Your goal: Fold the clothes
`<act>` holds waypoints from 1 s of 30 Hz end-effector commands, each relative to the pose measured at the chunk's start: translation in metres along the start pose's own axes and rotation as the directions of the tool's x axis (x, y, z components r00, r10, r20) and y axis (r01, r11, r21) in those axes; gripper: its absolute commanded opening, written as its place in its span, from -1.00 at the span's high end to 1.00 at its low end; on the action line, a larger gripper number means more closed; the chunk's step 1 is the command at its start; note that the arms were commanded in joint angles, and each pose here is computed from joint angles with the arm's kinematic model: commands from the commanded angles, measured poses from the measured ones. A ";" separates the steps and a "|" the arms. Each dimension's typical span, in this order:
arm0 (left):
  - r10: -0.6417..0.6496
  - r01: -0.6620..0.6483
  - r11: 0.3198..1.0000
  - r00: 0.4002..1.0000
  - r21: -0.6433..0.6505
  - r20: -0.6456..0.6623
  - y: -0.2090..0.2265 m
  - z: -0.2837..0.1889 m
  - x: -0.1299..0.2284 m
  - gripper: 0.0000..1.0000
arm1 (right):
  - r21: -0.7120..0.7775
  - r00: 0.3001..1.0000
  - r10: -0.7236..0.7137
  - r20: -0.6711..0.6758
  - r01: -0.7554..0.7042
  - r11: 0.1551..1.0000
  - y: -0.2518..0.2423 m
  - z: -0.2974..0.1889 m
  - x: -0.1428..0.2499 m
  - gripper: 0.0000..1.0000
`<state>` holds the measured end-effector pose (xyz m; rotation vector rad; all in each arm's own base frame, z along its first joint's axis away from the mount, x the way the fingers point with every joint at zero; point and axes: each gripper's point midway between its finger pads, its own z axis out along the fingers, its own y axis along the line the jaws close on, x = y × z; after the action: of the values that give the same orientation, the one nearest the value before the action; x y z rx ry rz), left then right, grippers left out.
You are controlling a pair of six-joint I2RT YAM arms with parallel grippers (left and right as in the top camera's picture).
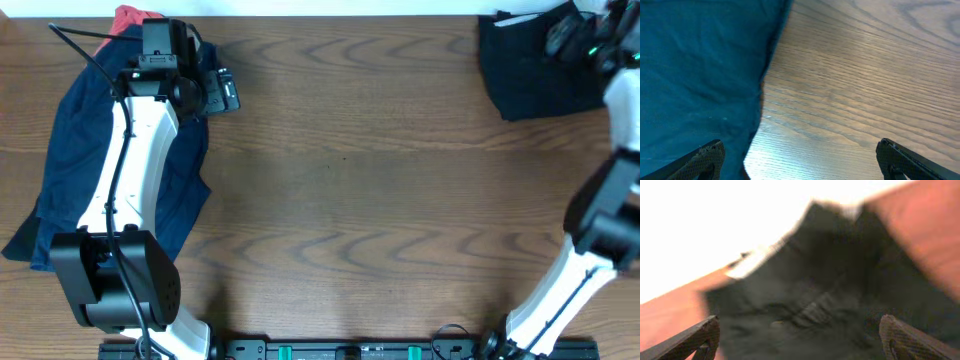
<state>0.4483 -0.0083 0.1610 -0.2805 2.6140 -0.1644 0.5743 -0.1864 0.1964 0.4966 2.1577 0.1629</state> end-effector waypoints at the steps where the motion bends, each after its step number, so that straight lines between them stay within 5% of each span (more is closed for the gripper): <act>1: 0.003 -0.003 0.999 1.000 0.053 -0.004 -0.011 -0.010 0.004 -0.96 | -0.004 0.993 -0.059 0.099 0.060 0.998 0.024 -0.084 -0.046 -0.98; 16: 0.179 -0.195 0.979 0.964 0.065 0.195 -0.053 -0.146 0.023 -0.96 | -0.037 0.988 -0.141 0.070 0.144 0.989 0.083 -0.303 -0.012 -0.98; 30: 0.163 -0.148 0.986 0.953 -0.080 0.253 -0.042 -0.194 0.081 -0.96 | -0.152 0.982 -0.183 0.034 0.186 0.971 0.117 -0.350 0.054 -0.98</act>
<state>0.3039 -0.0672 0.2922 -0.0123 2.4296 -0.0606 0.3040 -0.0495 0.4087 0.2631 2.1298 0.1832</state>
